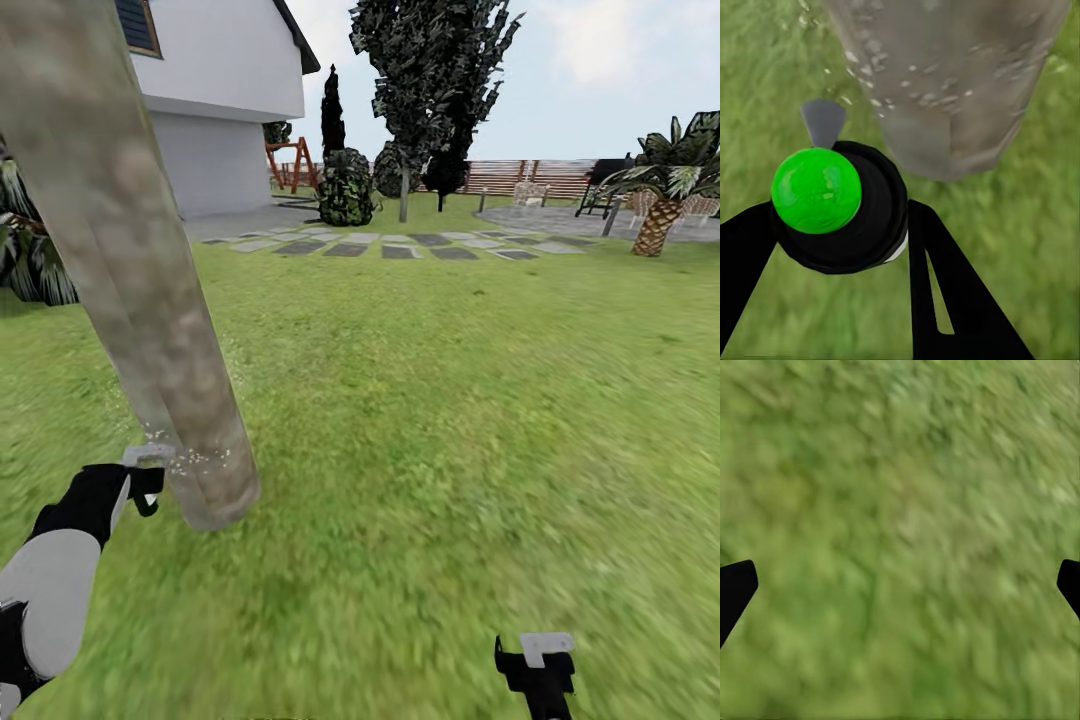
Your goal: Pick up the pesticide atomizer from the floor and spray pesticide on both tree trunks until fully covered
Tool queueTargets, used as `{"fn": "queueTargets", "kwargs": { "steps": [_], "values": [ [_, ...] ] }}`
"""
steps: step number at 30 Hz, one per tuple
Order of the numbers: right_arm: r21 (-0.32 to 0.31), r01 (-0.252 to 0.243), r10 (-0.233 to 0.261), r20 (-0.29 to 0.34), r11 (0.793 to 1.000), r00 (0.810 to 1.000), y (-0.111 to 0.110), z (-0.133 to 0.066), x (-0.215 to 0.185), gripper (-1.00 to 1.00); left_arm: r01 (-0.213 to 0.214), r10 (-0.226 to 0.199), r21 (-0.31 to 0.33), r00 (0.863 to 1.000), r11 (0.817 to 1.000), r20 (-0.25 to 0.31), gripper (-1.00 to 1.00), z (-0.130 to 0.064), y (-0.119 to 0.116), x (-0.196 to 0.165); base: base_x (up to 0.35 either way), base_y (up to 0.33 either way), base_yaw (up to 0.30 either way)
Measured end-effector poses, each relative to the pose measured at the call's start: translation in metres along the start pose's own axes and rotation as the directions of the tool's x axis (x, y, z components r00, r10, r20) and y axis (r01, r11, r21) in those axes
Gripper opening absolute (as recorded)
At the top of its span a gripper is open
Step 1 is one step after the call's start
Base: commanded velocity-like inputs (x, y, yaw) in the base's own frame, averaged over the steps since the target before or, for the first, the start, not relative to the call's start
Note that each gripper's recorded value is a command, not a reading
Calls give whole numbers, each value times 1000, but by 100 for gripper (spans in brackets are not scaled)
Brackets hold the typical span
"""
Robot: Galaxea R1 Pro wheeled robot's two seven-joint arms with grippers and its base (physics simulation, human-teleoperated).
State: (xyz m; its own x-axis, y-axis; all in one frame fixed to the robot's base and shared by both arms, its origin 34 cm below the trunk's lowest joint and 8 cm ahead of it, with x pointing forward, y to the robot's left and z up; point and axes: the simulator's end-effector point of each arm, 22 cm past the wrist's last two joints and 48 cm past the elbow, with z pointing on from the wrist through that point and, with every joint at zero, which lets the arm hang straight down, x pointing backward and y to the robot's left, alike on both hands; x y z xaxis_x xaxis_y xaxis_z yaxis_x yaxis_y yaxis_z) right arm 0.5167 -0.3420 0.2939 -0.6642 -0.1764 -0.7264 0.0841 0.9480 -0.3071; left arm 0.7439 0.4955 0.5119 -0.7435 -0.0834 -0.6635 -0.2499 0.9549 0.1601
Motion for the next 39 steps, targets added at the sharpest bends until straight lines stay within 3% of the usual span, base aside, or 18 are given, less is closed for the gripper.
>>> {"fn": "queueTargets", "kwargs": {
  "steps": [5,8,29,33,39],
  "values": [
    [0,0,0,0,1000,1000,0,0,0,100,1,-1,34,1000,999,8,-100,-1,-7,-4,57,-135,97],
    [0,0,0,0,1000,1000,0,0,0,100,4,-5,28,999,1000,38,-100,-6,-5,-17,82,-260,4],
    [-1,0,0,-1,1000,1000,0,0,1,100,12,-12,-2,996,1000,88,-100,-16,11,-41,-15,-264,30],
    [-1,0,0,-1,1000,1000,0,0,1,100,26,-25,-15,998,1000,63,-100,-22,17,-42,-14,-21,271],
    [0,0,0,-1,1000,1000,0,0,1,100,44,-39,-35,991,998,125,-100,-38,29,-77,-1,-1,170]
  ]
}}
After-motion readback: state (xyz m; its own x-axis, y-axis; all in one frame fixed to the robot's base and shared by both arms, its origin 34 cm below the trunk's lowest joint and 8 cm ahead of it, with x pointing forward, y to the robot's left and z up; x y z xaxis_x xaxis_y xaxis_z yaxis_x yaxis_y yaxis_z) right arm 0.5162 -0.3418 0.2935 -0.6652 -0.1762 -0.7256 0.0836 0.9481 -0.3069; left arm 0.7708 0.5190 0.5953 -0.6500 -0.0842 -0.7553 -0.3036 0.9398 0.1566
